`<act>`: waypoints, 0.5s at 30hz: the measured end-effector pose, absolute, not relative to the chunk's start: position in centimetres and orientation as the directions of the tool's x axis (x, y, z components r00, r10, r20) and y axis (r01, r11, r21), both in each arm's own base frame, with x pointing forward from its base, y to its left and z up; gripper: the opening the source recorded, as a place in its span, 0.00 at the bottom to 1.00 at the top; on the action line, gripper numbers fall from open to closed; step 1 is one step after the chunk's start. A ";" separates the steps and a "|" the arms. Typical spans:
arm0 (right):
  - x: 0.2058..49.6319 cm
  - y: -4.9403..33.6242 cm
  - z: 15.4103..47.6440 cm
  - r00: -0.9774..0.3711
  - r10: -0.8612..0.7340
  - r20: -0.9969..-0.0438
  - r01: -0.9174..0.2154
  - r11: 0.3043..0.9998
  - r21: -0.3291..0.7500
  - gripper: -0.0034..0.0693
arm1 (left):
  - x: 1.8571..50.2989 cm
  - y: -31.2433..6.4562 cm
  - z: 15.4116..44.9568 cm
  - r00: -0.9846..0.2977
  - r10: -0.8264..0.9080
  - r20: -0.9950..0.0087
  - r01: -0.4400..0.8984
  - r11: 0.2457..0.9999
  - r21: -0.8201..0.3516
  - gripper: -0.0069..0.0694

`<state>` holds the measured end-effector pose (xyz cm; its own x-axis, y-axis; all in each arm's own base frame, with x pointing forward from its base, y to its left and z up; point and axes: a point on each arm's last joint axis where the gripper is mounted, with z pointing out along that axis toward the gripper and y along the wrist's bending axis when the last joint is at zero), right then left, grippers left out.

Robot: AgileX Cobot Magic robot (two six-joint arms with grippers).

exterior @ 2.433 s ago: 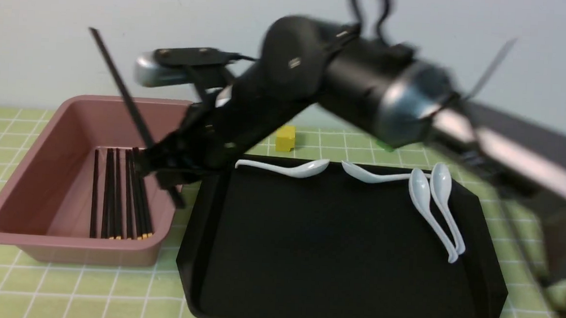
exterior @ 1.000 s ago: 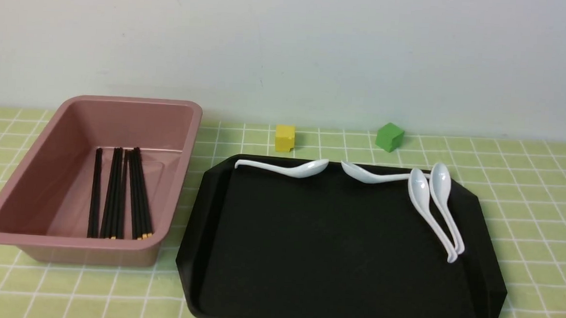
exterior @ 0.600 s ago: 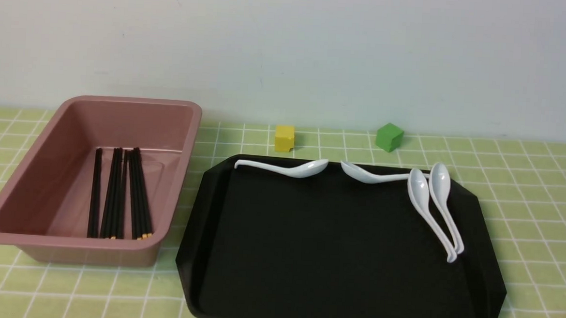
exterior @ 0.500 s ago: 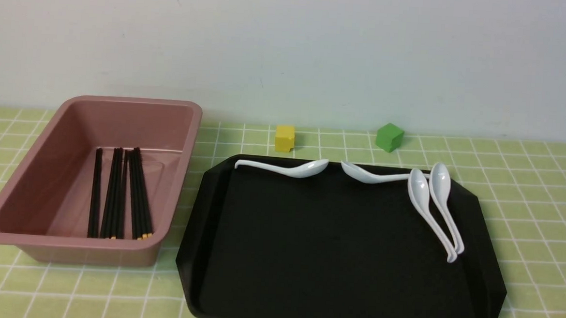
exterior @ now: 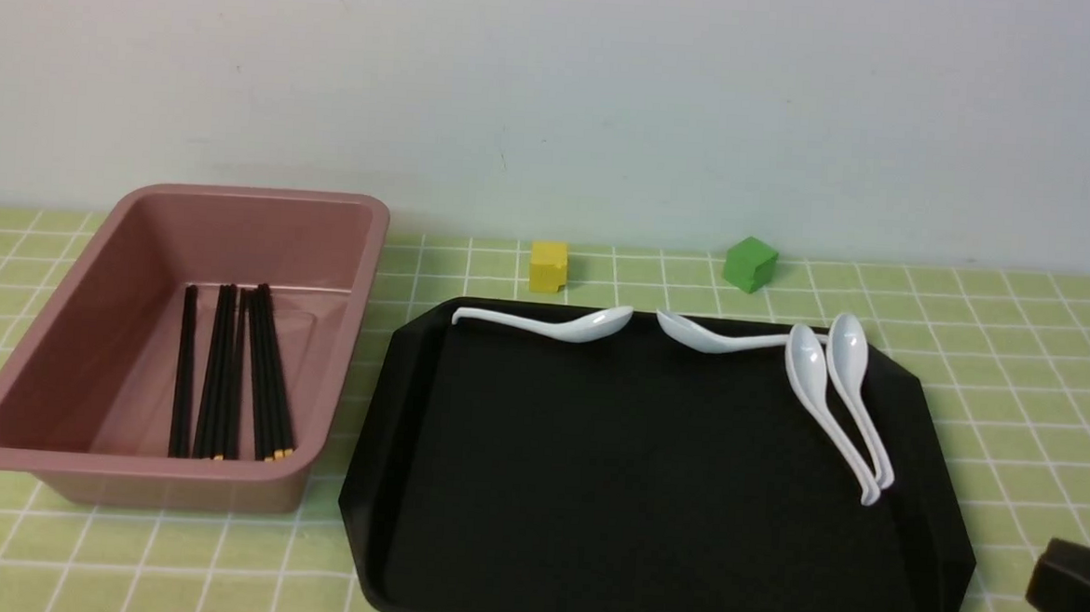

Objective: On green tablecloth take chopsticks from black tray and put them in box.

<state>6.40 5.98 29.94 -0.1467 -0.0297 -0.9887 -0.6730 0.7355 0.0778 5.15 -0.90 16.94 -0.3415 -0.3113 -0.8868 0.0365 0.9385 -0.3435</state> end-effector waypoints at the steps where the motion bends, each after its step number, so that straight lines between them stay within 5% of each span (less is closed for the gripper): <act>1: 6.4 6.0 29.6 -0.154 -0.037 -0.987 -0.672 0.736 0.078 0.06 | 5.2 -0.9 16.9 -0.341 -0.311 -0.887 0.036 0.938 -0.343 0.40; 15: 6.2 5.5 26.5 -0.173 -0.049 -0.984 -0.653 0.753 0.077 0.07 | 5.2 -0.9 16.9 -0.341 -0.311 -0.887 0.036 0.938 -0.343 0.40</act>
<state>6.21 5.53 26.47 -0.1729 -0.0495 -0.9837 -0.6530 0.7535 0.0769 5.15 -0.90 16.94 -0.3415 -0.3113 -0.8868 0.0365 0.9385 -0.3435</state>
